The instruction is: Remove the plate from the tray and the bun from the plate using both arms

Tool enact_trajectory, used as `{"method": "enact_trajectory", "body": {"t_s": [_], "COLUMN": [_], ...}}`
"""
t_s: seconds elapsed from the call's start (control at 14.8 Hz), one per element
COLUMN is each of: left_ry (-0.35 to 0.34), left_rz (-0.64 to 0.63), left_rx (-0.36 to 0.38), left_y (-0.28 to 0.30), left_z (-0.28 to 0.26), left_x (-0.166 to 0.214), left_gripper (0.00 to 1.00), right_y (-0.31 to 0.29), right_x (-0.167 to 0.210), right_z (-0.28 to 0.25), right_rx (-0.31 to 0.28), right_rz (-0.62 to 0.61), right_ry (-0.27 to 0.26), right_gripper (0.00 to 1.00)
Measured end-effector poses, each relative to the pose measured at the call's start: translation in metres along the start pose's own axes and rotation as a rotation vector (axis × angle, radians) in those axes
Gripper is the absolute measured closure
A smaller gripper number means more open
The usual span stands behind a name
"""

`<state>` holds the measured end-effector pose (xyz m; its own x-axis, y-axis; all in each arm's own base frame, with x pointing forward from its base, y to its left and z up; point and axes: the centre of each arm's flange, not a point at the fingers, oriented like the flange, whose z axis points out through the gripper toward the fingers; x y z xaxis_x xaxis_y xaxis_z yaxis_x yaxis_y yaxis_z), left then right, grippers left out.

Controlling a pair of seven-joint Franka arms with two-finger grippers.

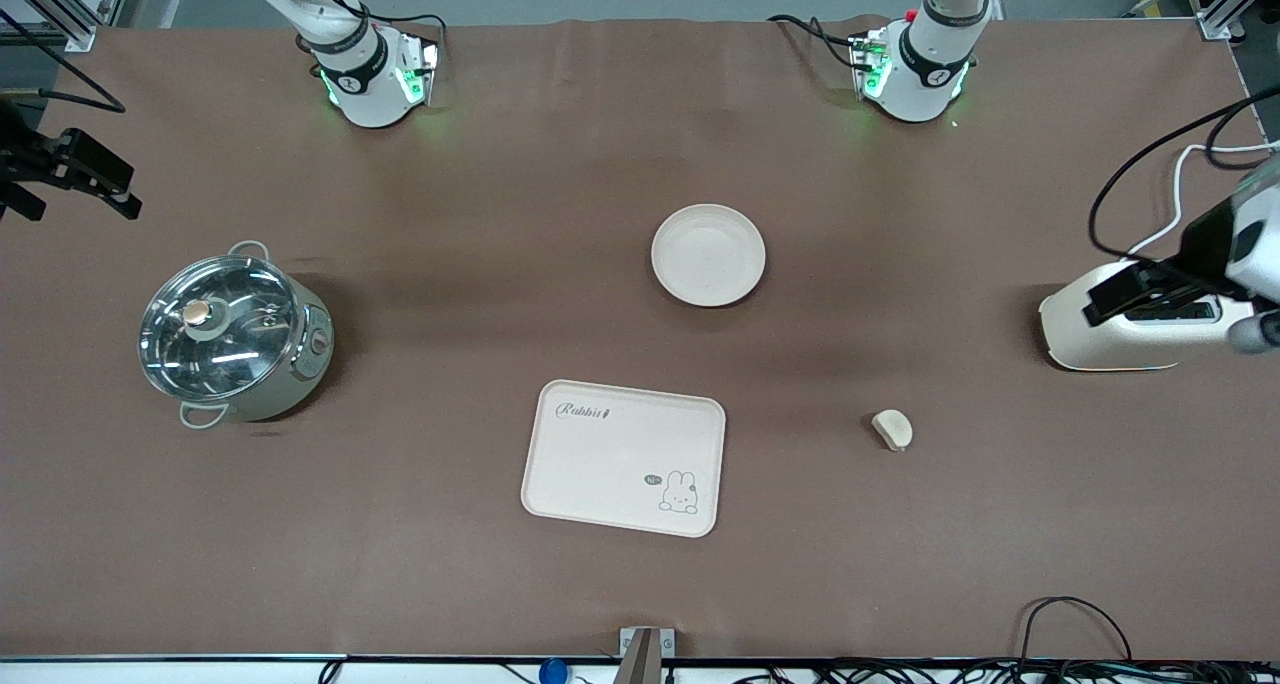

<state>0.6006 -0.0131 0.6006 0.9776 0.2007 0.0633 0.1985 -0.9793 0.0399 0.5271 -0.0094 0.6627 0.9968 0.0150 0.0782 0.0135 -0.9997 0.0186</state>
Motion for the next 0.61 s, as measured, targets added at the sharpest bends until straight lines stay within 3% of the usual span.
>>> {"method": "enact_trajectory", "body": {"t_s": [0.61], "left_ry": [-0.067], "left_rz": [-0.012], "left_rx": [0.059], "left_y": [-0.011], "left_z": [-0.028], "left_x": [-0.032], "left_gripper": [0.0], "right_y": [0.0], "right_x": [0.0], "right_z": [0.0], "right_rx": [0.0], "right_rz": [-0.004], "right_ry": [0.0], "right_gripper": [0.0]}}
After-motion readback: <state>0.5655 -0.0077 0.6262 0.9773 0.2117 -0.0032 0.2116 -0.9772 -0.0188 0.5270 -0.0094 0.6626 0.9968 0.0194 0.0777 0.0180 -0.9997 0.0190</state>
